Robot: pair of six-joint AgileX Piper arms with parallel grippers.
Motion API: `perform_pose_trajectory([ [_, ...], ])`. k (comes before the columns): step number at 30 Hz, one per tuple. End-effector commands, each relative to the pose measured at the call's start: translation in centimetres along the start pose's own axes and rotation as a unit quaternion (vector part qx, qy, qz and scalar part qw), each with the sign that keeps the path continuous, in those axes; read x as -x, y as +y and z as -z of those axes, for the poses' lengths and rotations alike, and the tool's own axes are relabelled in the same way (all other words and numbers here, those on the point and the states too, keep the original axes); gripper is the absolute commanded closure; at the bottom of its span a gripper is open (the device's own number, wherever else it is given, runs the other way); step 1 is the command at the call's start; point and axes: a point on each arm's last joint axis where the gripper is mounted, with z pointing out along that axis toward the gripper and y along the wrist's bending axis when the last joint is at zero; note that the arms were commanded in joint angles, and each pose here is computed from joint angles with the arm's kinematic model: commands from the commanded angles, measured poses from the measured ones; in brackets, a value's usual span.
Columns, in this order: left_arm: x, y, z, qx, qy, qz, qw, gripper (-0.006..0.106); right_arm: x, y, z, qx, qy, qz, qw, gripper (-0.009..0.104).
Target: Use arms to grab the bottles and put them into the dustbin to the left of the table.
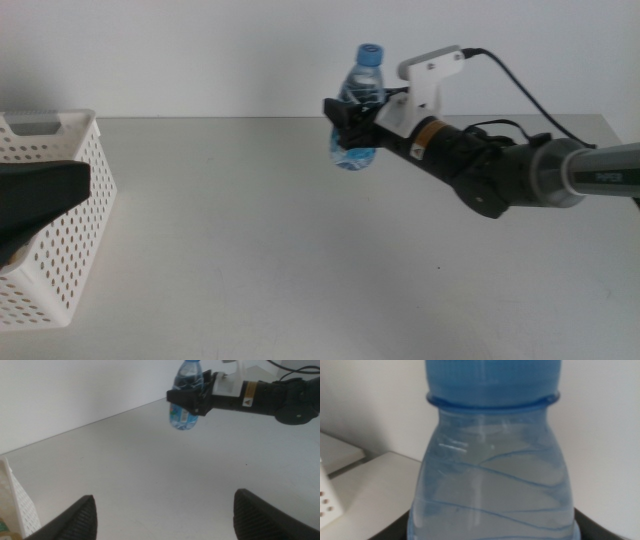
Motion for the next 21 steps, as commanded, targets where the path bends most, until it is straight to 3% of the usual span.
perform_pose_trajectory([
  [1, 1.3, -0.1, 0.4, -0.001, -0.049, 0.009, 0.999, 0.007, 4.6, 3.2, -1.3, 0.061, -0.086, -0.007, 0.994, 0.096],
  [9, 1.3, -0.1, 0.4, -0.001, -0.049, 0.009, 0.999, 0.007, 0.8, 9.6, -5.0, 0.129, -0.063, 0.002, 0.99, 0.096],
  [17, 1.3, -0.1, 0.4, -0.001, -0.049, 0.009, 0.999, 0.007, -2.0, 11.3, -5.5, 0.139, -0.046, 0.046, 0.988, 0.096],
  [21, 1.3, -0.1, 0.4, -0.001, -0.049, 0.009, 0.999, 0.007, -2.1, 11.4, -5.5, 0.14, -0.045, 0.061, 0.987, 0.089],
])
